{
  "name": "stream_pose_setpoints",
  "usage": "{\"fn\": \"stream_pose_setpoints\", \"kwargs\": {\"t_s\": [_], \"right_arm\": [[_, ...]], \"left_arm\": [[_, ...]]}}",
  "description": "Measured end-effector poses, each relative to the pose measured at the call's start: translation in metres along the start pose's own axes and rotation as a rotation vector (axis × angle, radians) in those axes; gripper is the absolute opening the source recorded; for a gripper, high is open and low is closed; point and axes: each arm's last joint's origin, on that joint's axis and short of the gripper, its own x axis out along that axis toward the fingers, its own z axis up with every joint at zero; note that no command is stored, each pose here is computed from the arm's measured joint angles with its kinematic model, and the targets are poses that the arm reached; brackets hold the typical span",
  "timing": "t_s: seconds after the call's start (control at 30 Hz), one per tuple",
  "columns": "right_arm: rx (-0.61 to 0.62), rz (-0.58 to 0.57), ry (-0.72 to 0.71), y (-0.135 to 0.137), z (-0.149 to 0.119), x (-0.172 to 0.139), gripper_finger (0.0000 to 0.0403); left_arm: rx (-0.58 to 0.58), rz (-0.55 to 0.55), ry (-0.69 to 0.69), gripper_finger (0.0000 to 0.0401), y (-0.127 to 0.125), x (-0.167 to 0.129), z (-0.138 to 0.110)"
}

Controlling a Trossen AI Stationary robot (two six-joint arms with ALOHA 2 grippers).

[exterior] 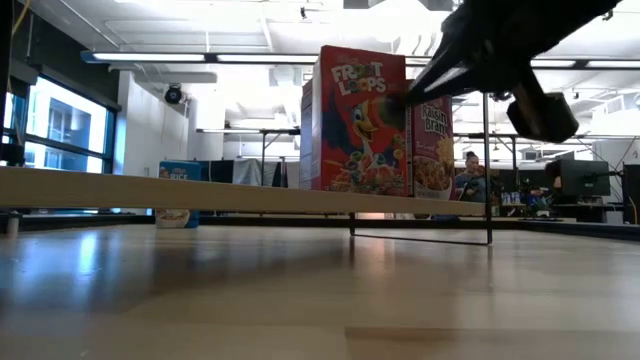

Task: Stack cereal on shelf
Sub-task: Adjust the red cereal box on the shelf, then put the top blue cereal box on the shelf

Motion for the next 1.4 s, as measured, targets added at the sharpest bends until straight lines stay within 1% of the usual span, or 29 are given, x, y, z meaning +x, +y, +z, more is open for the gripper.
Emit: {"fn": "stream_pose_setpoints", "kwargs": {"t_s": [0.17,0.3,0.37,0.47,0.53,0.73,0.83,0.9,1.07,1.23,1.3,1.4], "right_arm": [[0.023,-0.012,-0.063,-0.001,0.005,0.002,0.0],[0.021,-0.019,-0.071,-0.001,0.009,0.005,0.0],[0.013,-0.024,-0.046,-0.001,0.009,0.005,0.0],[-0.04,-0.018,0.039,0.001,0.008,-0.001,0.0],[-0.112,-0.003,0.105,0.005,0.007,-0.011,0.0],[-0.321,0.079,0.221,0.018,0.018,-0.058,0.0],[-0.412,0.113,0.227,0.021,0.03,-0.082,0.0],[-0.448,0.107,0.213,0.02,0.042,-0.096,0.0],[-0.544,0.105,0.107,0.015,0.077,-0.13,0.0],[-0.658,0.105,-0.01,0.006,0.114,-0.159,0.0],[-0.682,0.115,-0.056,0.002,0.128,-0.169,0.0],[-0.712,0.143,-0.13,0.0,0.143,-0.182,0.0]], "left_arm": [[-0.001,0.0,0.0,0.0246,0.0,0.0,0.0],[-0.001,0.0,0.0,0.0246,0.0,0.0,0.0],[-0.001,0.0,0.0,0.0246,0.0,0.0,0.0],[-0.002,-0.001,-0.002,0.0246,0.0,-0.001,0.001],[-0.007,-0.003,-0.013,0.0246,0.001,-0.004,0.003],[-0.018,-0.009,-0.035,0.0246,0.003,-0.011,0.009],[-0.037,-0.007,-0.029,0.0246,0.003,-0.011,0.008],[-0.047,-0.001,-0.004,0.0246,0.004,-0.011,0.006],[-0.093,-0.003,0.06,0.0246,0.004,-0.01,-0.001],[-0.13,0.003,0.066,0.0246,0.004,-0.008,-0.003],[-0.131,0.033,0.059,0.0246,0.004,-0.007,-0.003],[-0.138,0.105,0.043,0.0246,0.006,-0.006,-0.004]]}}
